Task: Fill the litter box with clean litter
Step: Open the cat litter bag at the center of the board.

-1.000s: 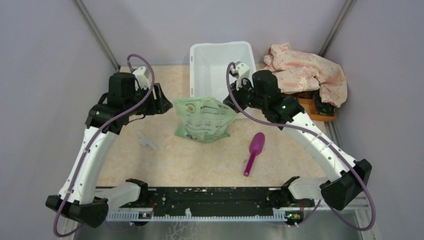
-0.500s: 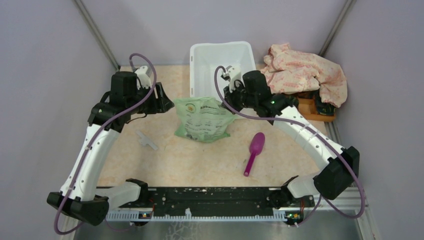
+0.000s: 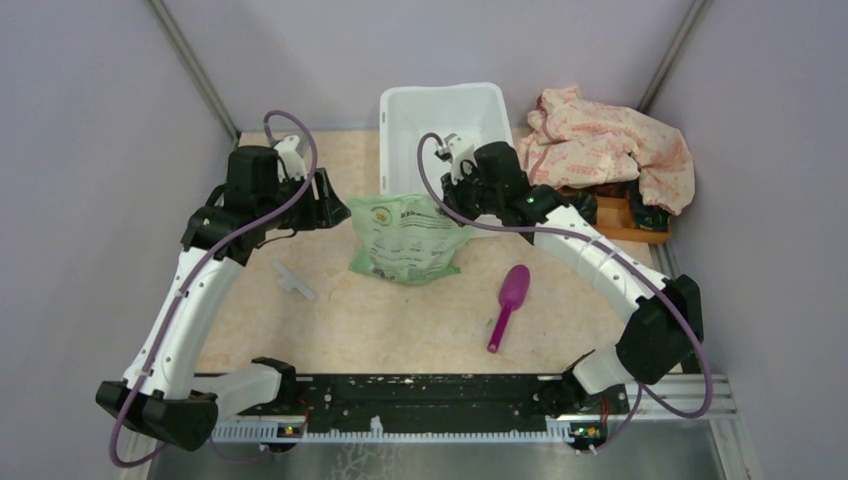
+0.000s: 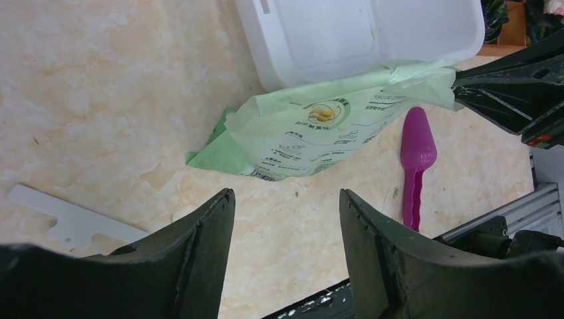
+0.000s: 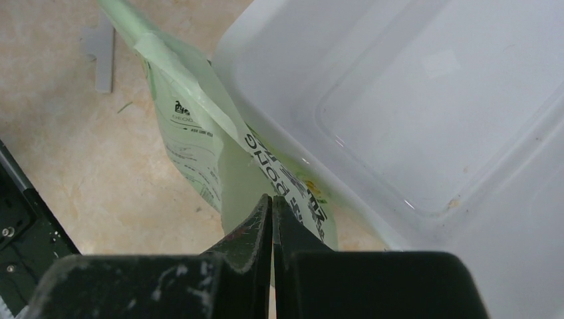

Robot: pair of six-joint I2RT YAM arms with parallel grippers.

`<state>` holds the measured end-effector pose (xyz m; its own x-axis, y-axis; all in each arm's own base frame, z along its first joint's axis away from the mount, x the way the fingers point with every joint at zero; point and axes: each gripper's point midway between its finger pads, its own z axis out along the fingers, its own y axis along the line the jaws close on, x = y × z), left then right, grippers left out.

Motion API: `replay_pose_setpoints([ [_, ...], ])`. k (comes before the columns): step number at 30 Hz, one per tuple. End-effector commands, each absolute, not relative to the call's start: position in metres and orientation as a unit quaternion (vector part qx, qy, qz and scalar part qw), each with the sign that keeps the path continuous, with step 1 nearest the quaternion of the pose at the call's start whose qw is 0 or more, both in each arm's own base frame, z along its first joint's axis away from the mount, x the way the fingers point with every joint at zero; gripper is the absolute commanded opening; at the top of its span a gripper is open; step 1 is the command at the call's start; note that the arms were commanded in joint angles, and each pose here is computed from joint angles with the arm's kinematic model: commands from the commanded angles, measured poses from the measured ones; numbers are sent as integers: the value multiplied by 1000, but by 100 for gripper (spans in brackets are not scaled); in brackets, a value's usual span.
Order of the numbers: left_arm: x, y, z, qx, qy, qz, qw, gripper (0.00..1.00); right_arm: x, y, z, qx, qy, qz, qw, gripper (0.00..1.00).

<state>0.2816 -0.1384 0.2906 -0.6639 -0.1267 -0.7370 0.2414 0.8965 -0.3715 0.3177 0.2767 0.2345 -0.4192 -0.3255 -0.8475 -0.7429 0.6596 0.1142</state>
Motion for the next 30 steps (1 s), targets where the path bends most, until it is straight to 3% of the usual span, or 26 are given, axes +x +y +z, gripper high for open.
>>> replay_pose_setpoints([
  [1,286,-140,294,31,877,-234,418,65,334,283,246,-325,792,240,458,0],
  [6,287,-141,292,33,878,-235,416,65,343,287,247,-331,791,231,461,0],
  [17,287,-137,292,30,882,-222,415,65,344,284,230,-457,764,179,419,26],
  [25,279,-130,269,-5,896,-213,390,66,355,279,232,-503,720,134,459,27],
  [30,272,-132,258,-5,898,-222,379,65,366,277,223,-496,728,114,459,22],
])
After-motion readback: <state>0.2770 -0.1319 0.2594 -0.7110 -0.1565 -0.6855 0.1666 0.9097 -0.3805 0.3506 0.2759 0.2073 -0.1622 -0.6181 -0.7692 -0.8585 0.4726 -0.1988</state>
